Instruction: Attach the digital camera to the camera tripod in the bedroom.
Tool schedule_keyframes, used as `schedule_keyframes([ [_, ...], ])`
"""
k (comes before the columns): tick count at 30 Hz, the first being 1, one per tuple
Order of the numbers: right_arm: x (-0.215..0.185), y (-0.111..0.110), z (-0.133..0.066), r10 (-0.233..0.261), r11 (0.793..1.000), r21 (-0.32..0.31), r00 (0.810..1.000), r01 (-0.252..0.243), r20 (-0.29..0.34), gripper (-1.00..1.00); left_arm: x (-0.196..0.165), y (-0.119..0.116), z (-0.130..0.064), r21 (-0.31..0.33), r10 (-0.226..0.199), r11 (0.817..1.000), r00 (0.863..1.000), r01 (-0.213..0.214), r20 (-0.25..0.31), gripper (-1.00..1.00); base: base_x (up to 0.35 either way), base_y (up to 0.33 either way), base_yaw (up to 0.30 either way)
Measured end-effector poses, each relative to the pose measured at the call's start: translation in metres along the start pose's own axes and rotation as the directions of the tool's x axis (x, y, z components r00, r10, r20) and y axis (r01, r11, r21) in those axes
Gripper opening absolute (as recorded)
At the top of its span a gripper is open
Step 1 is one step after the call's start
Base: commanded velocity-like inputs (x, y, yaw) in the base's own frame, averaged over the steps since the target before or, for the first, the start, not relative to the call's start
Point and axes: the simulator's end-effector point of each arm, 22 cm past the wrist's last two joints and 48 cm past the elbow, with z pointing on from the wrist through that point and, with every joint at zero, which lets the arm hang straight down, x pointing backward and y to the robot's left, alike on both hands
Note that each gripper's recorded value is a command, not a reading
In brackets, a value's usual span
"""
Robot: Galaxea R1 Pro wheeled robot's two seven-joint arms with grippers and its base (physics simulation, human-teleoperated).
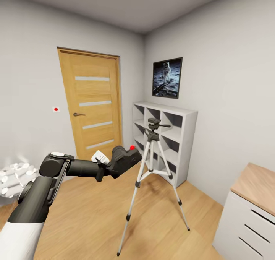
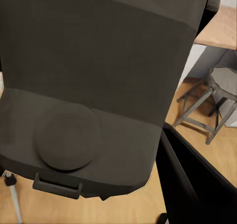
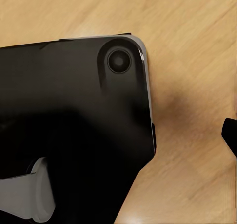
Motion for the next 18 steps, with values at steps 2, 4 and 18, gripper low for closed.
schedule_keyframes([
  [2,0.0,0.0,0.0,0.0,1.0,0.0,1.0,0.0,0.0,1.0,0.0,0.0,0.0,0.0,0.0,1.0,1.0,0.0,0.0,-1.0,0.227,-0.14,0.296],
  [4,-0.0003,0.0001,0.0001,0.0,1.0,0.0,1.0,0.0,0.001,1.0,0.0,0.0,0.0,0.0,0.0,1.0,1.0,0.0,0.0,-1.0,0.227,-0.144,0.296],
  [18,0.0003,0.0,-0.0001,-0.001,1.0,0.0,1.0,0.001,0.0,1.0,-0.0003,-0.0002,0.0,0.0,0.001,1.0,1.0,-0.001,0.001,-1.0,0.208,-0.195,0.296],
])
